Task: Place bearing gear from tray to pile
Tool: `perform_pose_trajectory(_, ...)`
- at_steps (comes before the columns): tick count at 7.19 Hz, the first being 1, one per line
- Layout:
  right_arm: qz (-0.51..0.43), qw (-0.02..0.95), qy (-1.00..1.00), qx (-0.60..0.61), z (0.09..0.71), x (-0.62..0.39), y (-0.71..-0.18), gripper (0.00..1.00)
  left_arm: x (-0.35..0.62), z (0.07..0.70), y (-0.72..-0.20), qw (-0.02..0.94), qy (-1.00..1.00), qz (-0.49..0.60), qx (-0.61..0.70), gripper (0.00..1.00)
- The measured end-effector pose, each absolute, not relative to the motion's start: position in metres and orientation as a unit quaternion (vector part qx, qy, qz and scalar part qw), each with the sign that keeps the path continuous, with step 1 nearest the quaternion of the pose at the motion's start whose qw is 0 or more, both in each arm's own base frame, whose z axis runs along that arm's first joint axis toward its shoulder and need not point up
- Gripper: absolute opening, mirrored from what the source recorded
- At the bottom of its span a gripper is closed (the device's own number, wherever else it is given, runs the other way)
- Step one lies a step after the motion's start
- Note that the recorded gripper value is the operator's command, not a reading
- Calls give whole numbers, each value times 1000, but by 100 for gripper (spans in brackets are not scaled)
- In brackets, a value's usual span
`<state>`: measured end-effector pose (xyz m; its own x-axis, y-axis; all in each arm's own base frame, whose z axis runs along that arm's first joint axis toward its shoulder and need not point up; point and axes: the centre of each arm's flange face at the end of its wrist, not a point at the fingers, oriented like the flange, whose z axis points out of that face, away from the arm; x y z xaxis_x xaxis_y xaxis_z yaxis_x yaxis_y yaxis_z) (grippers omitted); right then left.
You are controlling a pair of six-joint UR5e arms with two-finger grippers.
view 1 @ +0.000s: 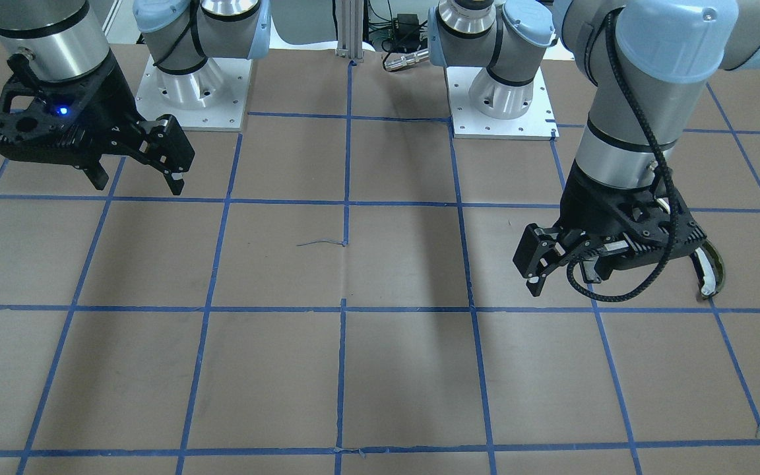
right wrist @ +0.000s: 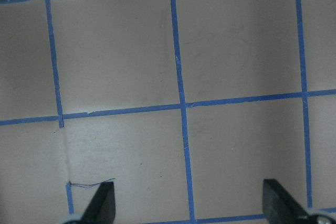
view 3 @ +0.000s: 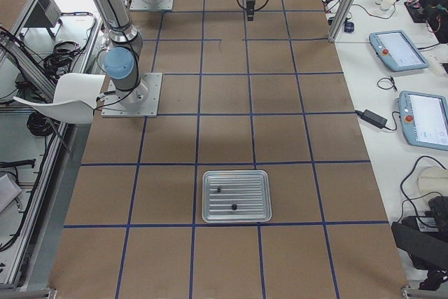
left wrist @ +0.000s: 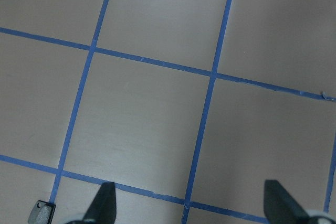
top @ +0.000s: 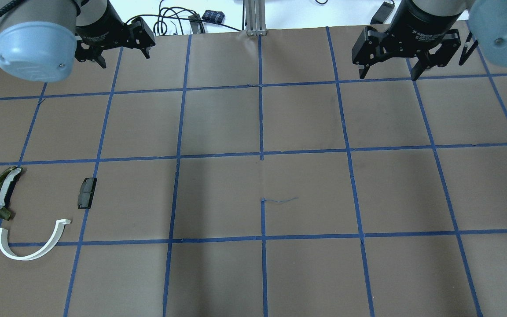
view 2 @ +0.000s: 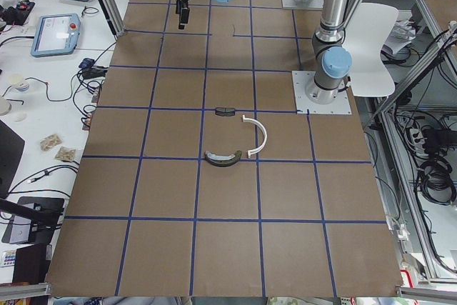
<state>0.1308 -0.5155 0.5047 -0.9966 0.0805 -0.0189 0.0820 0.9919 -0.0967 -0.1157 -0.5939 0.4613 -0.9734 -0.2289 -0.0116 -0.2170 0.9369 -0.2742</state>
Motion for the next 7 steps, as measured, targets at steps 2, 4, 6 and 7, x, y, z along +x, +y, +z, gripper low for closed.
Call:
perform_pose_trajectory(2,-48,4,998,30,503,130,-515,100,-116,457,-595,23,985,-132,-110,100)
perform_pose_trajectory(4,-50,3,998,26,505,130,-516,100,-117,453,-594,23,986,-123,-108,100)
perform_pose_trajectory(6,-51,2,998,28,506,127,-518,100,-119,449,-592,23,988,-110,-106,100)
perform_pose_trajectory(7,-52,2,998,30,506,123,-519,100,-119,446,-590,23,989,-105,-106,100)
